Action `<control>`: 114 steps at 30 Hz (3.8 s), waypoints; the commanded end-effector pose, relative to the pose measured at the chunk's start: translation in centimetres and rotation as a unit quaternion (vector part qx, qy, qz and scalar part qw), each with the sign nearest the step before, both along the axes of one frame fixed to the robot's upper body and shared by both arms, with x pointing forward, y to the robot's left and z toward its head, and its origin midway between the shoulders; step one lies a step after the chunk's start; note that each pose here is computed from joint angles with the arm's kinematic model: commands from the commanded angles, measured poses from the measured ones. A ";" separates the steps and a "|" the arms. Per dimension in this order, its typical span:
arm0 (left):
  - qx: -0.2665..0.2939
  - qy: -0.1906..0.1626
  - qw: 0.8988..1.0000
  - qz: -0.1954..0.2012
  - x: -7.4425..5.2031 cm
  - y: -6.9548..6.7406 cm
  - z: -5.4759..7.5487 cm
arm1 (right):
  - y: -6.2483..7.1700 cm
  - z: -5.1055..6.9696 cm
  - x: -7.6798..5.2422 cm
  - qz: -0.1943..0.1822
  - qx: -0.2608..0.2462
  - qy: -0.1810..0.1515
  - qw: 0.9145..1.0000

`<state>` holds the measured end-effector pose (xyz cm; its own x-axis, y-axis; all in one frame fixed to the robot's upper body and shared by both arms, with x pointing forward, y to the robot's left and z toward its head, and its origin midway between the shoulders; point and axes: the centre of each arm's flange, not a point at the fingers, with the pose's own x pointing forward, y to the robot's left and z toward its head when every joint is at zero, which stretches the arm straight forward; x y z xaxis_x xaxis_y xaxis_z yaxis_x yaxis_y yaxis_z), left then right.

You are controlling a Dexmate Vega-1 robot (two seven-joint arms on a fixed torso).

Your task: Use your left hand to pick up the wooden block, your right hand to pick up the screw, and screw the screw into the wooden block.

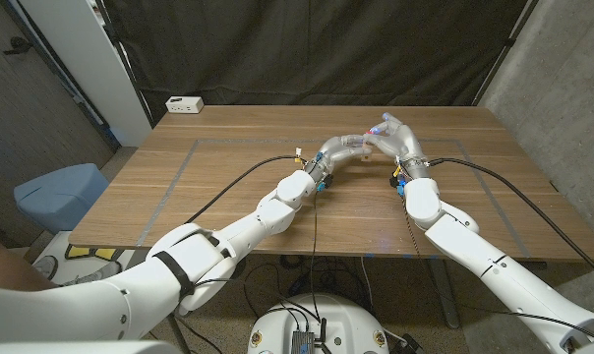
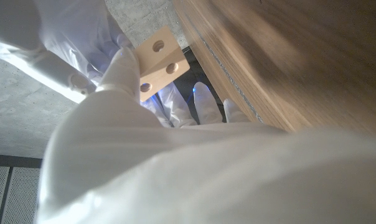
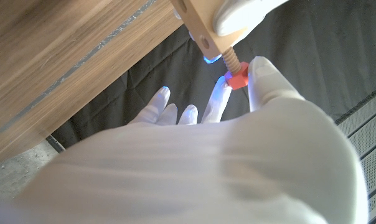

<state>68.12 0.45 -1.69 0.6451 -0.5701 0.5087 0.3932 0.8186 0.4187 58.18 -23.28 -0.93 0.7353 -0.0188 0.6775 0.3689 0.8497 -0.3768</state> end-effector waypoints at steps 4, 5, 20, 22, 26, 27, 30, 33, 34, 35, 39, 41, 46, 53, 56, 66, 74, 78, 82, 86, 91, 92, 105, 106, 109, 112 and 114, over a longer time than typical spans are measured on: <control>0.001 0.003 1.000 0.000 0.3 -0.1 0.2 | 0.1 0.0 0.4 0.001 0.002 0.002 1.000; 0.001 0.002 1.000 0.000 0.3 -0.1 0.2 | 0.1 0.0 0.5 0.002 0.000 0.002 1.000; 0.000 0.003 1.000 -0.001 0.4 0.0 0.2 | 0.2 0.0 0.5 0.002 0.002 0.003 1.000; 0.000 0.003 1.000 -0.001 0.3 0.0 0.2 | 0.2 0.0 0.5 0.003 0.001 0.003 1.000; 0.001 0.003 1.000 -0.001 0.2 0.0 0.1 | 0.2 -0.1 0.4 0.002 0.001 0.003 1.000; 0.001 0.002 1.000 -0.001 0.2 0.0 0.1 | 0.2 -0.2 0.4 0.002 0.002 0.004 1.000; 0.001 0.002 1.000 -0.001 0.2 -0.1 0.1 | 0.2 -0.3 0.3 0.001 0.004 0.004 1.000; 0.001 0.001 1.000 -0.002 0.1 -0.1 0.0 | 0.1 -0.3 0.2 0.002 0.001 0.004 1.000; 0.001 0.001 1.000 -0.002 0.0 -0.1 0.0 | 0.1 -0.4 0.2 0.001 0.005 0.005 1.000; 0.001 0.001 1.000 -0.002 0.0 -0.1 0.0 | 0.1 -0.4 0.2 0.001 0.005 0.005 1.000; 0.000 0.000 1.000 -0.001 -0.1 0.0 0.0 | 0.1 -0.5 0.2 0.002 0.003 0.004 1.000; 0.000 0.000 1.000 -0.001 -0.1 0.0 0.0 | 0.1 -0.5 0.1 0.001 0.004 0.004 1.000; -0.001 0.000 1.000 -0.001 -0.2 0.0 -0.1 | 0.0 -0.5 0.1 0.001 0.003 0.004 1.000; -0.001 0.002 1.000 -0.001 -0.1 0.0 -0.1 | 0.0 -0.6 0.0 0.000 0.004 0.005 1.000; -0.001 0.002 1.000 -0.001 -0.1 0.0 -0.1 | -0.1 -0.6 0.0 0.001 0.003 0.005 1.000; -0.001 0.002 1.000 -0.001 -0.1 0.0 0.0 | -0.1 -0.7 0.0 0.003 0.002 0.007 1.000; -0.002 0.002 1.000 -0.001 -0.1 0.0 -0.1 | -0.1 -0.8 0.0 0.004 0.000 0.010 1.000; -0.002 0.002 1.000 -0.001 -0.1 -0.1 0.0 | -0.1 -0.8 0.0 0.005 0.000 0.011 1.000; -0.002 0.002 1.000 -0.002 -0.1 -0.1 0.0 | -0.1 -0.8 0.0 0.006 0.000 0.011 1.000; -0.001 0.002 1.000 -0.001 -0.1 -0.1 0.0 | -0.1 -0.8 0.0 0.007 -0.001 0.012 1.000; -0.001 0.002 1.000 -0.001 -0.2 -0.2 0.0 | -0.1 -0.9 0.0 0.009 -0.003 0.013 1.000; -0.001 0.002 1.000 -0.001 -0.2 -0.2 0.0 | -0.2 -0.9 0.0 0.009 -0.003 0.013 1.000; -0.004 0.003 1.000 0.000 -0.5 -0.2 -0.2 | -0.2 -1.0 -0.3 0.012 -0.008 0.015 1.000; -0.005 0.003 1.000 0.000 -0.5 -0.2 -0.2 | -0.2 -1.1 -0.3 0.012 -0.007 0.015 1.000; -0.005 0.004 1.000 0.000 -0.5 -0.3 -0.3 | -0.3 -1.1 -0.4 0.013 -0.010 0.015 1.000; -0.005 0.004 1.000 -0.001 -0.5 -0.3 -0.3 | -0.3 -1.1 -0.5 0.014 -0.009 0.015 1.000; -0.005 0.003 1.000 -0.001 -0.6 -0.3 -0.3 | -0.3 -1.1 -0.5 0.016 -0.010 0.015 1.000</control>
